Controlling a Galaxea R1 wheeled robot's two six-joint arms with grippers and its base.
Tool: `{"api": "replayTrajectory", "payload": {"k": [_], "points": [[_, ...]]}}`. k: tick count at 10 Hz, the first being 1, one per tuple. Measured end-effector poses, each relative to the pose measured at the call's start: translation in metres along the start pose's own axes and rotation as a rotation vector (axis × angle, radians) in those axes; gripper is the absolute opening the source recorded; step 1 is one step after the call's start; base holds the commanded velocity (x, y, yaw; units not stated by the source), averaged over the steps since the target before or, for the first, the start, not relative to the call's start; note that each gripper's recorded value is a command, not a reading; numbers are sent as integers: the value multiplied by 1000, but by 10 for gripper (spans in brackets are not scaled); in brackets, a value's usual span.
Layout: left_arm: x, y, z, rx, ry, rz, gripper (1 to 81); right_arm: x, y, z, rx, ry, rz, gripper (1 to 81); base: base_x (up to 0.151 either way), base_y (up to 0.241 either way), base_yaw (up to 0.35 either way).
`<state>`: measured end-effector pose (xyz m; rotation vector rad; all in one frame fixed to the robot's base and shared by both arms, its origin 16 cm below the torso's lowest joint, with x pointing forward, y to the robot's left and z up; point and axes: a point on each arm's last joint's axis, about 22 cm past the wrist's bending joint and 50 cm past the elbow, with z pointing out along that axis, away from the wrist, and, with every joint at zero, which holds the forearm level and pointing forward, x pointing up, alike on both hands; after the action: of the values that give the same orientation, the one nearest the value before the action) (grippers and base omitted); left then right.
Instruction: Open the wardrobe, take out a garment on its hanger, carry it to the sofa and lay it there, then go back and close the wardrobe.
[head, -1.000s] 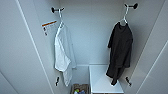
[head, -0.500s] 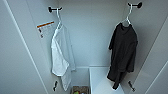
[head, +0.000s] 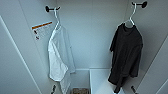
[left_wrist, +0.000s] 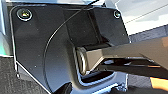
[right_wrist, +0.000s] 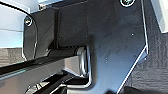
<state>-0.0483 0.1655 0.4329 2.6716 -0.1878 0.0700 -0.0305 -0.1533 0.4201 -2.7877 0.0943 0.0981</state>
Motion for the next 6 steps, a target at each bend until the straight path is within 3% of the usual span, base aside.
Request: {"api": "replayTrajectory", "payload": {"k": [4,6], "points": [[-3,0,0,0,-4,-3,811,0,-2,0,2,0,0,811,0,0,0],[-4,-10,-2,29,-19,-4,811,-1,2,0,-5,-2,1,811,0,0,0]]}}
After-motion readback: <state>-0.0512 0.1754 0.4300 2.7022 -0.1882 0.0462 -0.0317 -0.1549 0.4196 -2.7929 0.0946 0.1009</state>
